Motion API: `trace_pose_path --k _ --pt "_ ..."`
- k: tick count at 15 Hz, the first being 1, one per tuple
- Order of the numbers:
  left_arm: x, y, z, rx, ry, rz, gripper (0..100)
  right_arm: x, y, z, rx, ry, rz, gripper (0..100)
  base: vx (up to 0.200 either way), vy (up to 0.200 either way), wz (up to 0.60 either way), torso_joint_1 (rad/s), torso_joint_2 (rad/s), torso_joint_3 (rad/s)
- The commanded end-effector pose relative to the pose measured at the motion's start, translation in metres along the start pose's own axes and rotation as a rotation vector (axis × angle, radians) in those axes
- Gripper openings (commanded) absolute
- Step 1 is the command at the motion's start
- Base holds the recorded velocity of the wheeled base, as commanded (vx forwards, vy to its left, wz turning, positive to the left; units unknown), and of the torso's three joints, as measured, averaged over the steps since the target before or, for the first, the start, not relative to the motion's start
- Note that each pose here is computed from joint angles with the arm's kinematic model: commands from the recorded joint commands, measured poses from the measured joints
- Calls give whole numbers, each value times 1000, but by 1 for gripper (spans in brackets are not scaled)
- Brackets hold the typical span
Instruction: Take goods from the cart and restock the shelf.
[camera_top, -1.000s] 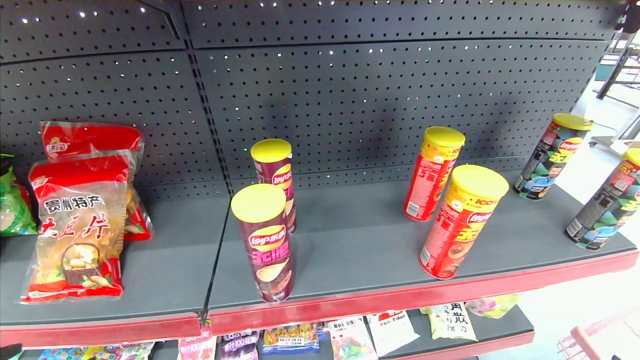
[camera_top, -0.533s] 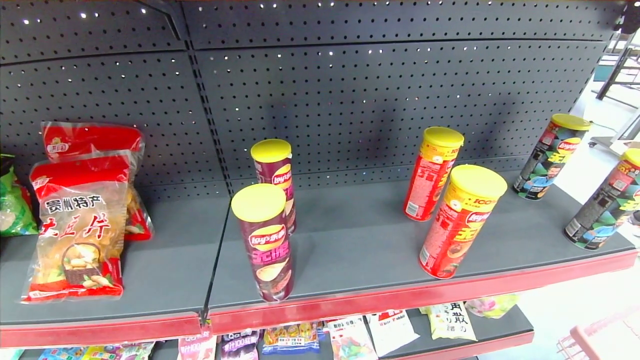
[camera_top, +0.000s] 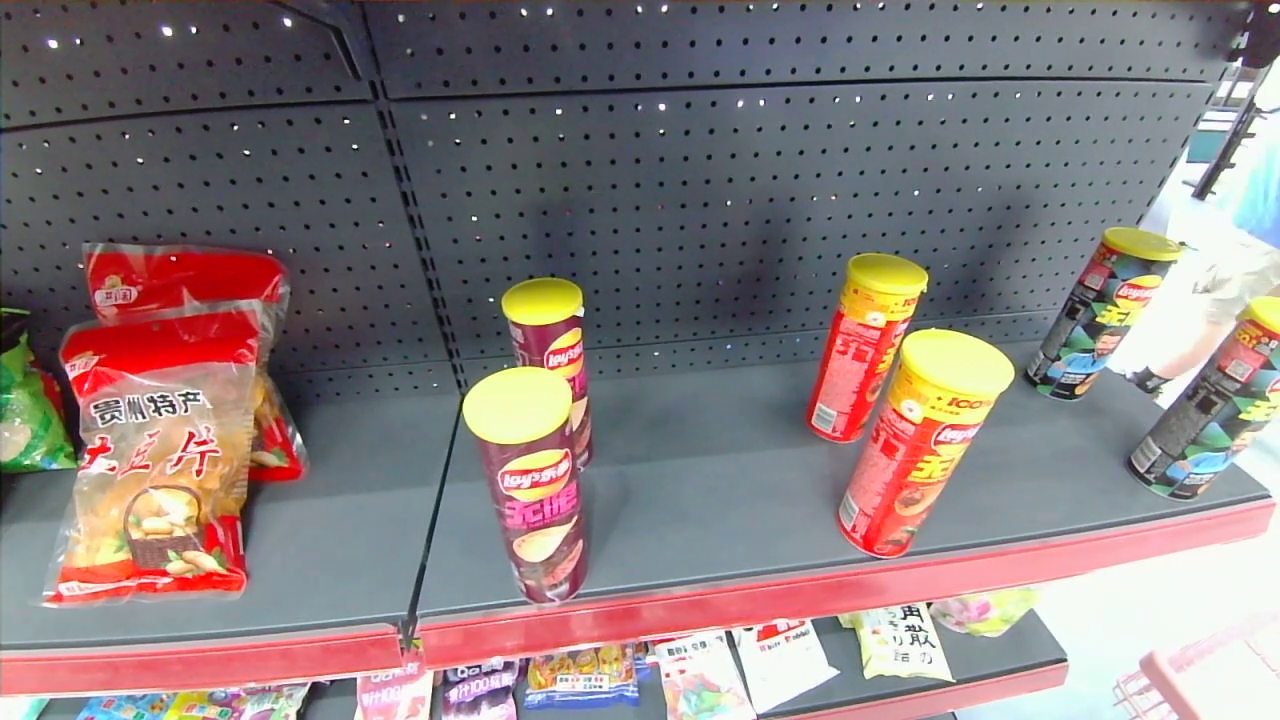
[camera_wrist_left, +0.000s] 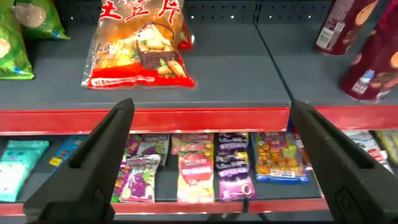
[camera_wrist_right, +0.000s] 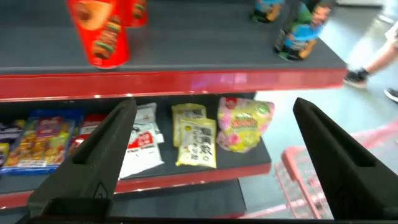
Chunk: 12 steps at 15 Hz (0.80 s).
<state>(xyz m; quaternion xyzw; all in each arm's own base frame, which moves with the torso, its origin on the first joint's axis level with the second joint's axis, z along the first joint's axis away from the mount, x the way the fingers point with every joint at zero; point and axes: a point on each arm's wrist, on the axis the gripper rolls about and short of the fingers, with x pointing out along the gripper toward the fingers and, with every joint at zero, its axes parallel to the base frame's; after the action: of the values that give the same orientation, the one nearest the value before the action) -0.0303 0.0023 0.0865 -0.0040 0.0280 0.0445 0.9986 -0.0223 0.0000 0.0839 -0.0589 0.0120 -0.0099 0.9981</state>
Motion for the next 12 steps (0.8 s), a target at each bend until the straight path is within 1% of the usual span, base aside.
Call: trace_pose_path --k 1,3,6,12 --pt "0 0 -2 2 2 -1 100 -3 -1 0 -3 -40 -3 100 0 0 0 0 0 0" --pt "0 0 -2 3 2 6 100 -3 -1 0 -7 -39 -5 100 0 0 0 0 0 0" --pt "0 0 -2 -3 1 16 100 -3 0 0 -10 -40 -1 100 0 0 0 0 0 0" --pt "0 0 -2 0 2 16 100 -3 0 0 -6 -41 6 100 -200 0 0 5 5 0"
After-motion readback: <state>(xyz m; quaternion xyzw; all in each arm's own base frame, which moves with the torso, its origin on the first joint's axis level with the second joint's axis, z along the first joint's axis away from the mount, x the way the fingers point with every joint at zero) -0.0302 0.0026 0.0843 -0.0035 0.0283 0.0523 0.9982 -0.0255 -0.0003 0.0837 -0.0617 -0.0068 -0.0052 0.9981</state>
